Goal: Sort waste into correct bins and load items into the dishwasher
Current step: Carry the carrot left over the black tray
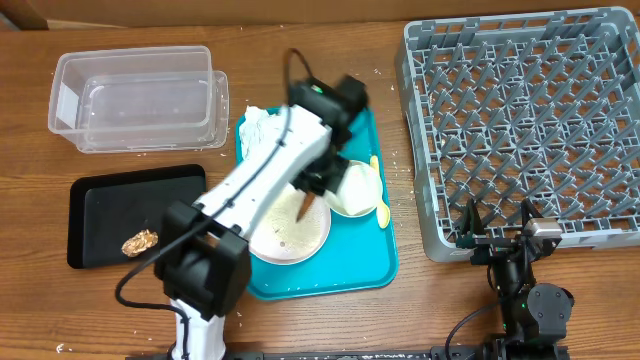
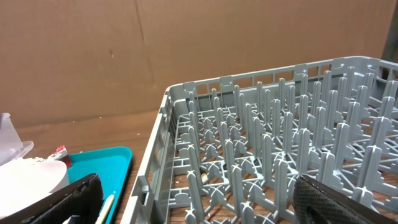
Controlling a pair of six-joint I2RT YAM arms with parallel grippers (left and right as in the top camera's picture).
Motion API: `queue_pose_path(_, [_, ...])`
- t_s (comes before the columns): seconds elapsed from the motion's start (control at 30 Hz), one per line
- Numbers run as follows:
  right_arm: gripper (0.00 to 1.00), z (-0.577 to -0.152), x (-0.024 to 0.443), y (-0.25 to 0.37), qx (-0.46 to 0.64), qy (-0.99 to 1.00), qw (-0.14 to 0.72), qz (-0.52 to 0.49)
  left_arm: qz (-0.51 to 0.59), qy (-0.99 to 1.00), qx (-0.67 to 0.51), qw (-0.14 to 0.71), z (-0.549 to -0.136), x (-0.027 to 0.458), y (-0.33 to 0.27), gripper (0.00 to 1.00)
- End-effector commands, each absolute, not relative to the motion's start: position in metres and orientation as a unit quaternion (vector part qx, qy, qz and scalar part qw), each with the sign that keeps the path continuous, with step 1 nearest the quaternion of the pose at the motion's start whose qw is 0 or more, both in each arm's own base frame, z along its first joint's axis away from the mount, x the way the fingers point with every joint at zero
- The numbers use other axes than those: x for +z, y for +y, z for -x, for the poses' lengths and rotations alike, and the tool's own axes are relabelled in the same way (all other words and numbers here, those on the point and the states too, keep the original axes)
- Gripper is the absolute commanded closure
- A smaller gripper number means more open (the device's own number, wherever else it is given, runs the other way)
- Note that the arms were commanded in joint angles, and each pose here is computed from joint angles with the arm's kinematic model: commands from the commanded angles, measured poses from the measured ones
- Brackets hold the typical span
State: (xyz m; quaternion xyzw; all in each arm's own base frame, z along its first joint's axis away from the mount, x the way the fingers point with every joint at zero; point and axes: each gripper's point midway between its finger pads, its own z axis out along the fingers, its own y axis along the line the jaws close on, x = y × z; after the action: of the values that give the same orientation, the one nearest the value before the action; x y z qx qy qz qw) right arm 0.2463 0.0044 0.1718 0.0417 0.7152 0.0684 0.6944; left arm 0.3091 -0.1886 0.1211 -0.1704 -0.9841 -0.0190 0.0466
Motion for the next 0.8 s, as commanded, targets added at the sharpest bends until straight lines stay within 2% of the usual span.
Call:
queue_pose_path(0.0, [0.00,-0.246,0.171,0.005,0.068,0.713,0.697,-0.040,0.109,-0.993,-0.022,0.034,-0.334,0.124,-0.158,0.95])
queue_pose_path(0.17, [0.00,-0.246,0.171,0.005,0.068,0.713,0.697,-0.040,0.022,-0.998,-0.030,0.054,-0.344,0.125,-0.105,0.95])
queue_pose_path(0.27, [0.00,-0.246,0.171,0.005,0.068,0.713,0.697,-0.040,-0.059,-0.992,-0.083,0.068,-0.341,0.128,-0.057,0.94])
queue_pose_path(0.4, [0.00,-0.246,0.171,0.005,0.068,0.713,0.697,-0.040,-0.156,-0.975,-0.141,0.070,-0.340,0.133,0.000,0.85])
queue_pose_path(0.77, [0.00,-0.246,0.171,0.005,0.068,0.713,0.697,-0.040,-0.259,-0.955,-0.133,0.058,-0.346,0.122,0.059,0.86])
